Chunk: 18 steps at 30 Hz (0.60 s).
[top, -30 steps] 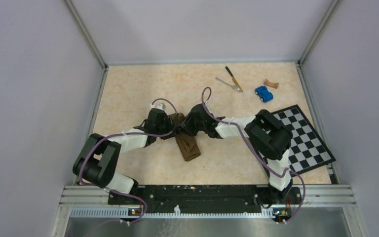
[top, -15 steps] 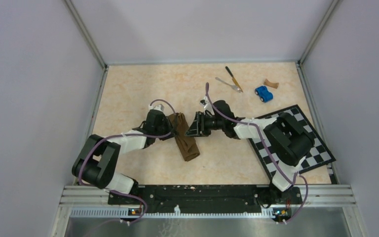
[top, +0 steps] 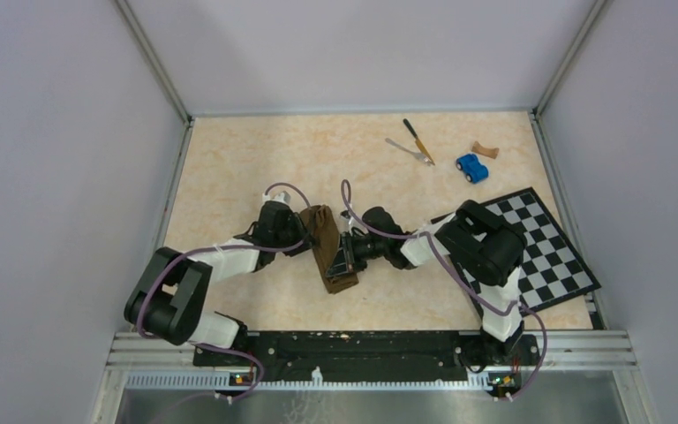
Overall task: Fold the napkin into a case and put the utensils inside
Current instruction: Fold the 2/3-rectangle-folded napkin at the center of the board.
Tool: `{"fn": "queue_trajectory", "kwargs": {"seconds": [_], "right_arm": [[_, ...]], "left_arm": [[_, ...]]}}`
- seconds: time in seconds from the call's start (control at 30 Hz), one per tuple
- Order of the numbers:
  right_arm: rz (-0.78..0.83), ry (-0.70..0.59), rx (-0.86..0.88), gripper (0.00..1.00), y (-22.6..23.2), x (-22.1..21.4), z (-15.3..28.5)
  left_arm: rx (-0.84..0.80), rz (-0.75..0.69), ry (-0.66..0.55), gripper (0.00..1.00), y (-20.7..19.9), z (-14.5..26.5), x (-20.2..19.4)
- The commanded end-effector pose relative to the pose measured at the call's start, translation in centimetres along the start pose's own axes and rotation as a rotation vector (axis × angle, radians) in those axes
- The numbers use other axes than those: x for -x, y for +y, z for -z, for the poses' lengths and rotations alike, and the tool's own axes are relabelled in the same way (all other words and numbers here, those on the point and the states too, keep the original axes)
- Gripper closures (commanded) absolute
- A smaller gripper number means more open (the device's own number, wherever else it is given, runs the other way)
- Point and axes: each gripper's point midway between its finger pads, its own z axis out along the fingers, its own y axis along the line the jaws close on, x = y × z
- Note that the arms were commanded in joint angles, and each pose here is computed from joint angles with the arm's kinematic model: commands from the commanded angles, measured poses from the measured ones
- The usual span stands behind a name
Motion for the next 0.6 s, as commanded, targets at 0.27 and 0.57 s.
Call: {"fn": "queue_trajectory", "kwargs": {"seconds": [0.27, 0.57], "right_arm": [[0.032, -0.017, -0.036, 0.97, -2.3, -0.8, -0.3], [0.025, -0.025, -0.017, 1.0, -1.9, -0.7, -0.3]], "left_arm": [[0.007, -0.096, -0.068, 0.24, -1.5, 4.4, 2.3], [0.111, -0.215, -0.112, 0.13, -4.3, 3.0, 6.4]]}}
